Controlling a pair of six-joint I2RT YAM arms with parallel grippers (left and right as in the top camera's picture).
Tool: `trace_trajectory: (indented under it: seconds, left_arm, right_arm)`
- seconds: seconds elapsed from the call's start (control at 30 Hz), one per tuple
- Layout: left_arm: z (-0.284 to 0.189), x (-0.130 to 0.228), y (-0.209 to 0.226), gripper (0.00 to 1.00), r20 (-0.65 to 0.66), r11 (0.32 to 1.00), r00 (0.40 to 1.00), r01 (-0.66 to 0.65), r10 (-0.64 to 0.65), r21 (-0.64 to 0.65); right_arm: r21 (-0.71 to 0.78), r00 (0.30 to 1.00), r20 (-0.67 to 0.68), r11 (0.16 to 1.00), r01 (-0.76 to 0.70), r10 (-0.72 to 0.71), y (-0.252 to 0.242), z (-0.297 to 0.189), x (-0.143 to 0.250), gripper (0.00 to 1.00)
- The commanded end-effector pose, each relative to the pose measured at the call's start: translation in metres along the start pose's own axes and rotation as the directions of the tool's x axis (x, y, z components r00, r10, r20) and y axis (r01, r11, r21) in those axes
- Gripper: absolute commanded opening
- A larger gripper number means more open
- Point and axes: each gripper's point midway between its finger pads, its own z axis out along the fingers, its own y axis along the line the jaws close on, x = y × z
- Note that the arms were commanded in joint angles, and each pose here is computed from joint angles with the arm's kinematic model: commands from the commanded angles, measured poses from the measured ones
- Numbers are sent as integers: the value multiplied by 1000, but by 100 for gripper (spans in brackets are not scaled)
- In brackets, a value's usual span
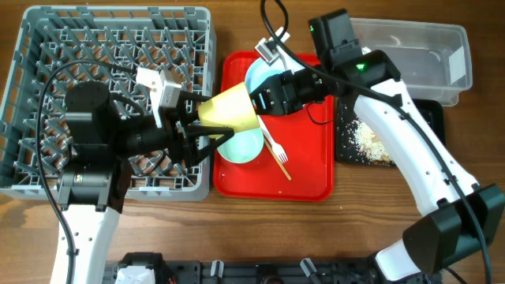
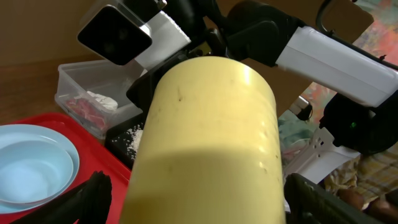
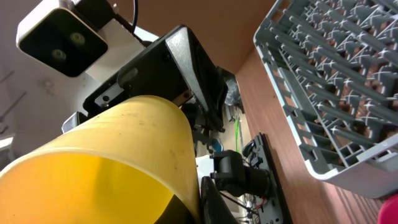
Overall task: Sort waste into correct bins and load items into the dishwasher rack
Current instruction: 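Lift the yellow cup and hand it to the left gripper over the rack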
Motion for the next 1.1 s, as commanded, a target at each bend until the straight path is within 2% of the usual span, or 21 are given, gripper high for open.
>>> trace_trajectory:
  seconds: [0.0,0.17,0.57,0.9,1.07]
  left_arm:
    - [0,-3,-7,87,-2,1000,1000,-15,15,25]
    - [0,-3,-6,83,-2,1000,1000,-15,15,25]
    - [0,-3,-6,90,-2,1000,1000,-15,15,25]
    - [0,-3,-6,91,-2,1000,1000,-15,15,24]
    - [0,-3,-6,88,-2,1000,1000,-15,15,24]
  right_arm:
    - [-42,1000,-16,999,-9,9,7,3,2,5]
    - [-41,1000,-17,999,-17,17,7,3,2,5]
    - [-39,998,-20,997,-60,60,5,3,4,4]
    - [-24,995,-38,996,-91,90,1,12,9,4]
    - [-30,996,-43,997,-75,73,3,16,8,4]
